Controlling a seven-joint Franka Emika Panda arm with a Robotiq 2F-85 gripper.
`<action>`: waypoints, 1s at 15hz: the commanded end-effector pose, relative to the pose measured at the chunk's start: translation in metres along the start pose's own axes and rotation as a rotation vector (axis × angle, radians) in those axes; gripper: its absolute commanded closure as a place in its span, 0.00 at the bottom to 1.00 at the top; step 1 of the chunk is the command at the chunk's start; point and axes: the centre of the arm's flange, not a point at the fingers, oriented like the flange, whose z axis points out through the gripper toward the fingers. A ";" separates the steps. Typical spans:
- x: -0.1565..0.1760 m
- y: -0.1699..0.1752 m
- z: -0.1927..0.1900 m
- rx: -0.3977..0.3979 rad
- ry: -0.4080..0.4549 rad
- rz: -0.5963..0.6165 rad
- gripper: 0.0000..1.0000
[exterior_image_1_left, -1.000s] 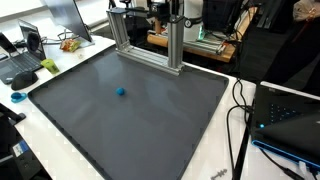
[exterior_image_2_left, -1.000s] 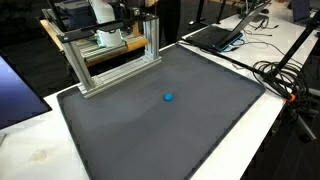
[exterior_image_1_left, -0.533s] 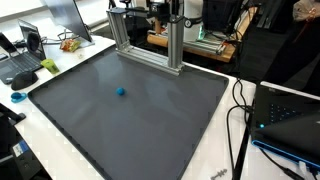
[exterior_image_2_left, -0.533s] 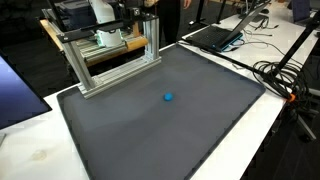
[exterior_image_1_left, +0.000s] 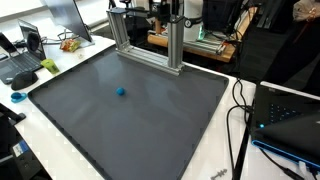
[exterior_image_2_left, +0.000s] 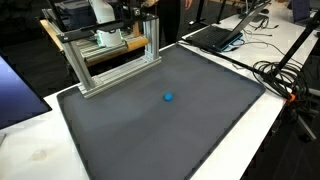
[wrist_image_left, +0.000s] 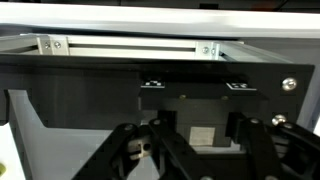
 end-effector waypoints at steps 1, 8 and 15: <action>0.001 0.001 0.004 -0.002 0.002 -0.021 0.62; 0.002 -0.004 0.011 -0.002 -0.005 -0.037 0.41; 0.005 -0.008 0.018 -0.002 -0.021 -0.050 0.73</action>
